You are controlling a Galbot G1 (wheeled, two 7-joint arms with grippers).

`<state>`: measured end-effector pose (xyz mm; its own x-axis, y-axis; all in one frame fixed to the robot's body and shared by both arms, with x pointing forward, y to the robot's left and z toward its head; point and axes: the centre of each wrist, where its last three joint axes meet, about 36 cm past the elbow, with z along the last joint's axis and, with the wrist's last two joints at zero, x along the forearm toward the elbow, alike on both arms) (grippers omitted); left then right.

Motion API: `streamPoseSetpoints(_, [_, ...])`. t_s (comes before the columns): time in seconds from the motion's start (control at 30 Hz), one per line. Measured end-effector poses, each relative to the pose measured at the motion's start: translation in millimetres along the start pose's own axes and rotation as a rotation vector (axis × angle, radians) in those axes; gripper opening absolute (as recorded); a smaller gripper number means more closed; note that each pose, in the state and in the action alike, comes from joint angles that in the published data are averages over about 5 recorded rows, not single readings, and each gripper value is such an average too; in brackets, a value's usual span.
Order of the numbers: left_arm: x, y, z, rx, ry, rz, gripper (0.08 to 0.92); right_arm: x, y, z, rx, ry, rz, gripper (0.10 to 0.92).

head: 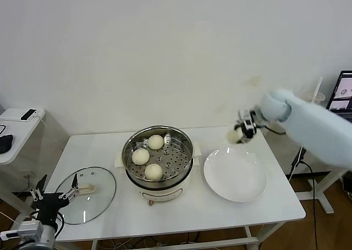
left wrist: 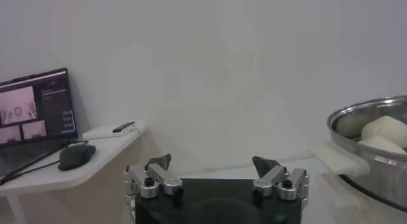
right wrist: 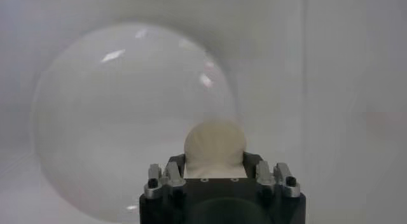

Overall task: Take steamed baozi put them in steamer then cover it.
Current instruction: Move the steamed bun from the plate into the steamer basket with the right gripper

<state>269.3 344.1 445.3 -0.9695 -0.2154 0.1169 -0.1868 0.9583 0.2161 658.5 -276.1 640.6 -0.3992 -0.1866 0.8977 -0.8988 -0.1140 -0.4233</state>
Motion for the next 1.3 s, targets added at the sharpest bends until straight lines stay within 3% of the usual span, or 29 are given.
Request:
streamPoseSetpoints(0.27, [-0.8, -2.0, -0.7, -0.005, -0.003, 0.002, 0.823, 26.2, -24.7, -79.9, 0.03, -0.104, 0.013, 0.585])
streamPoseSetpoints(0.53, [-0.5, -1.9, -5.0, -0.003, -0.013, -0.009, 0.823, 12.7, -26.3, -161.3, 0.038, -0.174, -0.026, 0.585])
streamPoseSetpoints(0.77, [2.0, -2.9, -5.8, -0.004, -0.014, -0.013, 0.823, -19.0, -12.6, -201.2, 0.01, -0.169, -0.066, 0.585])
streamPoseSetpoints(1.3, [2.7, -2.8, -6.4, -0.004, -0.018, -0.019, 0.823, -76.9, 18.3, -225.3, -0.063, -0.112, -0.116, 0.585])
